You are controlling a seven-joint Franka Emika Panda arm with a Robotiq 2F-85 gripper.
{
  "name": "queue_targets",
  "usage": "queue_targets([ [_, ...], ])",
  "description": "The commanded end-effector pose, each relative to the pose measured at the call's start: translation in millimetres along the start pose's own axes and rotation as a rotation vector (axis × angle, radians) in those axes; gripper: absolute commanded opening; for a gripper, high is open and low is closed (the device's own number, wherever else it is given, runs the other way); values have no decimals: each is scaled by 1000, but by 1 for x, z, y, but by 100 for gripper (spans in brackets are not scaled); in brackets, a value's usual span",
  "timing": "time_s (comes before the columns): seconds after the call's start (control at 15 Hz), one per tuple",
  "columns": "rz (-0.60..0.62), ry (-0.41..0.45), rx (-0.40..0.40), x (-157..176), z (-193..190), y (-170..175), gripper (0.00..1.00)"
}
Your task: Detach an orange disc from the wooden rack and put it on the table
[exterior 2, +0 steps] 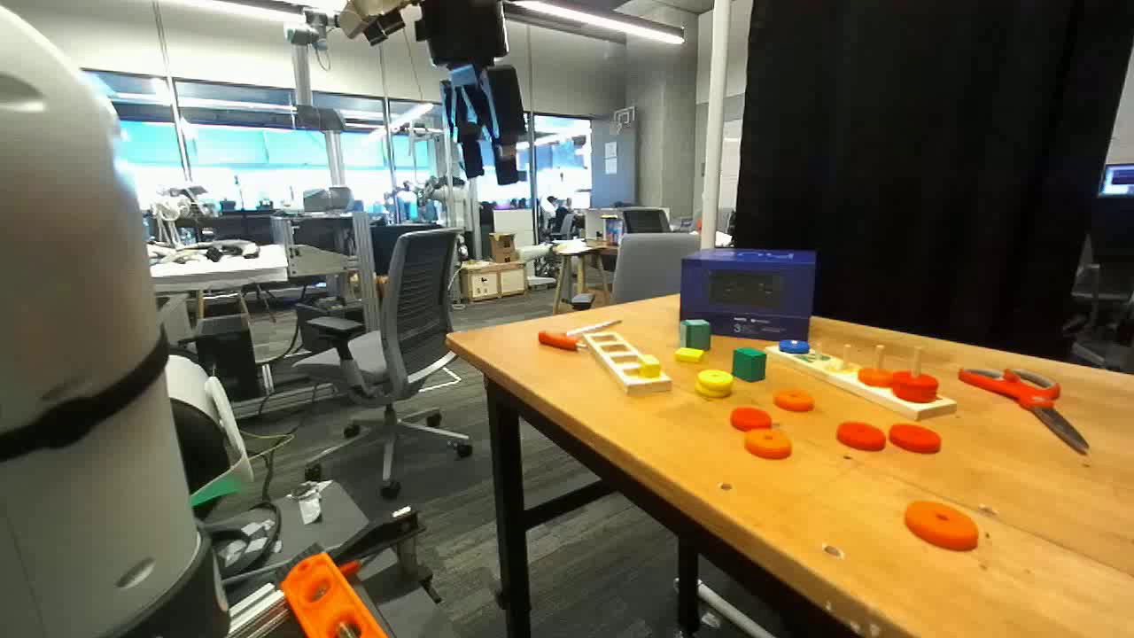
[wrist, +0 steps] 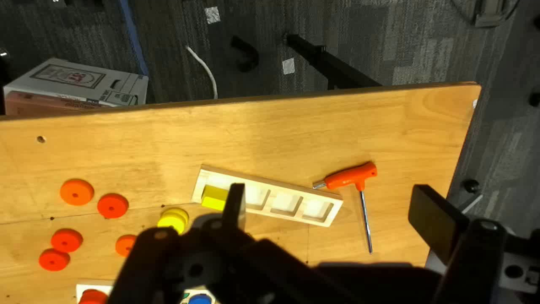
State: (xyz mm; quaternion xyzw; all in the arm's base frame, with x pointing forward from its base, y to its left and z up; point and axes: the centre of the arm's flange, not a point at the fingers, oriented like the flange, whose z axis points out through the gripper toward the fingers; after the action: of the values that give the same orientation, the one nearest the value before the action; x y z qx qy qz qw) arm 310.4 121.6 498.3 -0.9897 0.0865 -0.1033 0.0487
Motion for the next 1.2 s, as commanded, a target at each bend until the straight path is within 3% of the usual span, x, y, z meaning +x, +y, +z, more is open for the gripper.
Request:
queue_targets([
  [0.0,-1,5,2,1,-2,-1,100],
  [0.73,15,11,4,5,-6,0,100],
  [1.13,297,-26,-14,59,-13,14,100],
])
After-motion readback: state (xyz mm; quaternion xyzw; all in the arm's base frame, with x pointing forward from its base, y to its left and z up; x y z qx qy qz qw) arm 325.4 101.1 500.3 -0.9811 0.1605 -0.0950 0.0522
